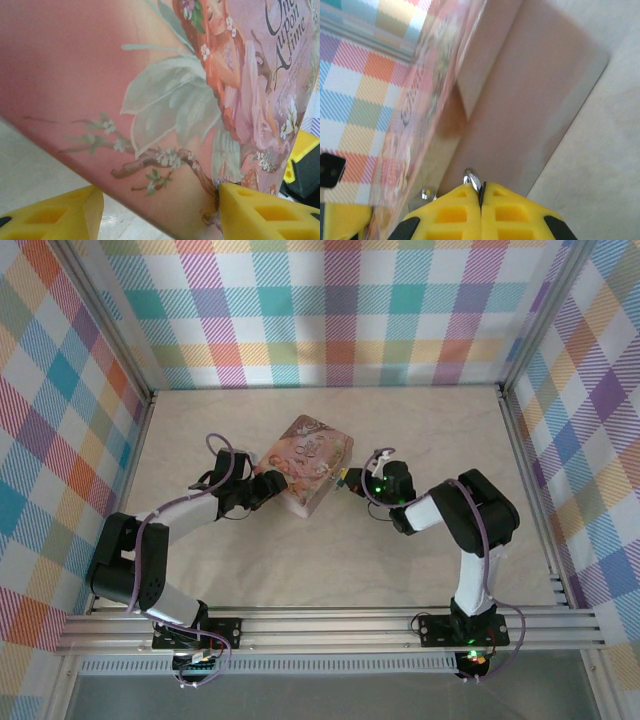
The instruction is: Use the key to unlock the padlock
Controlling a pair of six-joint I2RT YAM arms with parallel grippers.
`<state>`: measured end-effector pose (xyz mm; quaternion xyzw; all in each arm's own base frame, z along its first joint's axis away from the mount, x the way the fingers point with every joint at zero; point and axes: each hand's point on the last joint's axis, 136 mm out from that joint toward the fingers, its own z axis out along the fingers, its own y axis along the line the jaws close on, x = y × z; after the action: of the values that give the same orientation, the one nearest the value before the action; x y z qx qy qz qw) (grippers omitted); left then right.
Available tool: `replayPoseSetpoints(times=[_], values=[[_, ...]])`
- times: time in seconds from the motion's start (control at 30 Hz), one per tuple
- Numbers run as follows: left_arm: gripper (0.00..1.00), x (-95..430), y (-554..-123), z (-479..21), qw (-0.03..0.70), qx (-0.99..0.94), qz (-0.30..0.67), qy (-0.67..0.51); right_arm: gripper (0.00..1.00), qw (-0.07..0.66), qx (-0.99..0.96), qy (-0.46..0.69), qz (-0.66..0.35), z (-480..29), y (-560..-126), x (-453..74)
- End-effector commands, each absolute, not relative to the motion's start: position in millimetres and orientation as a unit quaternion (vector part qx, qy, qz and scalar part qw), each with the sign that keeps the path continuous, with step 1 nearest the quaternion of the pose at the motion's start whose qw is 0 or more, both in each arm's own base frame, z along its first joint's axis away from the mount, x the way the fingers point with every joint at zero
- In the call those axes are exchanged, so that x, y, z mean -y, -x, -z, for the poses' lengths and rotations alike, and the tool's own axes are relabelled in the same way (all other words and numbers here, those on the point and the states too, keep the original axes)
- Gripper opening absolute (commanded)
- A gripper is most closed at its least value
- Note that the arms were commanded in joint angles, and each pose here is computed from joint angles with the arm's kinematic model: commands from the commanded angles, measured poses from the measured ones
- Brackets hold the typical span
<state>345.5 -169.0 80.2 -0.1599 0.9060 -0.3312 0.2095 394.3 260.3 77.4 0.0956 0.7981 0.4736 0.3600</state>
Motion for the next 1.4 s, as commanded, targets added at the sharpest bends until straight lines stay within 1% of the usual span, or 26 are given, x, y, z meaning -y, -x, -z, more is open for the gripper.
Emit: replayPoseSetpoints(times=[0.0, 0.17, 0.4, 0.53, 0.73, 0.87, 1.03, 1.23, 1.37], values=[[0.61, 147.9, -296.6, -27.0, 0.118, -0.94, 0.254, 0.194, 0.0, 0.411, -0.769, -0.096, -0.479, -112.8, -410.5, -250.7], [0.62, 142.3, -298.5, -31.0, 0.125, -0.939, 0.25, 0.2, 0.0, 0.42, -0.774, -0.09, -0.465, -113.6, -403.6, -238.3], [0.63, 123.2, -310.2, -35.3, 0.138, -0.933, 0.246, 0.221, 0.0, 0.42, -0.813, -0.032, -0.402, -115.8, -370.1, -221.9], [0.63, 115.4, -322.2, -37.9, 0.145, -0.93, 0.25, 0.228, 0.0, 0.378, -0.84, 0.003, -0.39, -114.1, -346.8, -222.4], [0.65, 107.5, -351.4, -50.0, 0.167, -0.922, 0.259, 0.233, 0.0, 0.302, -0.88, 0.037, -0.365, -107.1, -302.3, -215.0], [0.68, 105.8, -376.4, -60.9, 0.185, -0.918, 0.263, 0.23, 0.0, 0.259, -0.899, 0.038, -0.351, -99.7, -271.2, -203.5], [0.69, 107.7, -408.5, -67.4, 0.2, -0.917, 0.266, 0.221, 0.0, 0.21, -0.913, 0.023, -0.349, -86.3, -238.6, -194.0], [0.71, 106.9, -430.2, -90.4, 0.23, -0.913, 0.264, 0.208, 0.0, 0.174, -0.919, 0.018, -0.353, -74.3, -220.4, -191.9], [0.77, 104.7, -427.5, -115.1, 0.26, -0.905, 0.269, 0.201, 0.0, 0.16, -0.922, 0.024, -0.352, -69.0, -217.0, -193.5]])
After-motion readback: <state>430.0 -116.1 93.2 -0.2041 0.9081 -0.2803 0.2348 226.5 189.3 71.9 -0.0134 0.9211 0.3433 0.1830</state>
